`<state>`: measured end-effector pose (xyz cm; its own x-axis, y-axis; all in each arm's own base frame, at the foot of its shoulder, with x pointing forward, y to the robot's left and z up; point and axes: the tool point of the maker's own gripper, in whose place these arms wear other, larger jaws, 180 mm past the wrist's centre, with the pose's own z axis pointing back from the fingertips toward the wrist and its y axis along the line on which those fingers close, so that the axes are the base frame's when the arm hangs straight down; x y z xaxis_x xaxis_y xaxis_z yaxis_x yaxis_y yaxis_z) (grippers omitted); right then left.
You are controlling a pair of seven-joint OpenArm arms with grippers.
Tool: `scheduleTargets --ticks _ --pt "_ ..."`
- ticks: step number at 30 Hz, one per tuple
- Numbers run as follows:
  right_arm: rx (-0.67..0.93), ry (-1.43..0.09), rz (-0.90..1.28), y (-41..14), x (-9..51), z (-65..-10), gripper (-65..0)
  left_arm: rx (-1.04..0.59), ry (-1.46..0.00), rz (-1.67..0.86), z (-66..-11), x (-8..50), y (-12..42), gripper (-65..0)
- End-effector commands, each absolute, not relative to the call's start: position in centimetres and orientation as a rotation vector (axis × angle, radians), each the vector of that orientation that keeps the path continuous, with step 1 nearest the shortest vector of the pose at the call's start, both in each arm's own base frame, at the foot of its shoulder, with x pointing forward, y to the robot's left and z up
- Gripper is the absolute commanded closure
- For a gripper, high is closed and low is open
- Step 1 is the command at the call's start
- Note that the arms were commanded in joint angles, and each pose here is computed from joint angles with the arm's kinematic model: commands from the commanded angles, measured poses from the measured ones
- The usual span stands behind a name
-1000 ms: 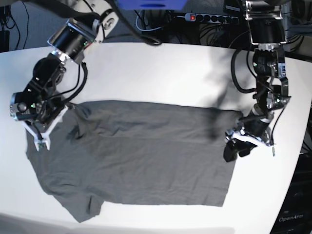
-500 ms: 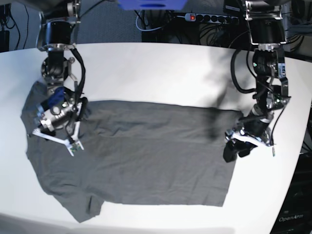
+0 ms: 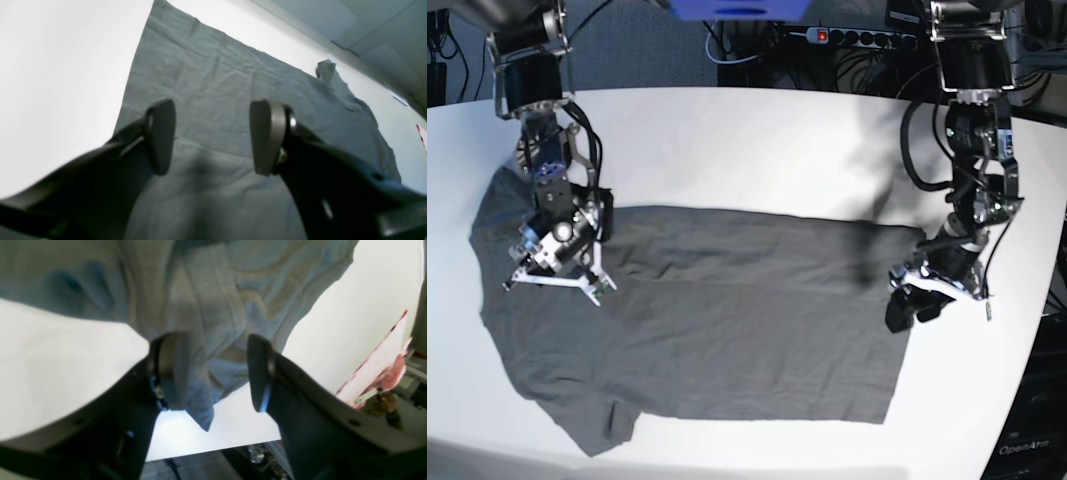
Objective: Fold the T-shirt properly
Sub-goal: 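Lower the right gripper onto the shirt's shoulder edge and pinch it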
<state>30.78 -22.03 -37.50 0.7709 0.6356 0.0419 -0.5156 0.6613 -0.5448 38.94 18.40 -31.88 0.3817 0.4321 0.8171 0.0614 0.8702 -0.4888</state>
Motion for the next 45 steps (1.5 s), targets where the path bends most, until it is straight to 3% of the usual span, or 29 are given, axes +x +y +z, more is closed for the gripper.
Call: scheduleTargets --ticks 1,14,45 --pt "-0.574 -0.264 0.644 -22.6 31.8 -36.0 -28.0 -0.495 -1.232 0.238 -29.8 39.8 18.8 -35.2" --pt "-0.572 -0.345 0.673 -23.0 34.0 -31.9 -28.0 -0.495 -1.229 0.239 -30.0 39.8 18.8 -35.2" --pt "-0.398 -0.282 0.606 -19.8 30.2 -36.4 -27.0 -0.492 -1.229 0.238 -29.9 39.8 18.9 -35.2"
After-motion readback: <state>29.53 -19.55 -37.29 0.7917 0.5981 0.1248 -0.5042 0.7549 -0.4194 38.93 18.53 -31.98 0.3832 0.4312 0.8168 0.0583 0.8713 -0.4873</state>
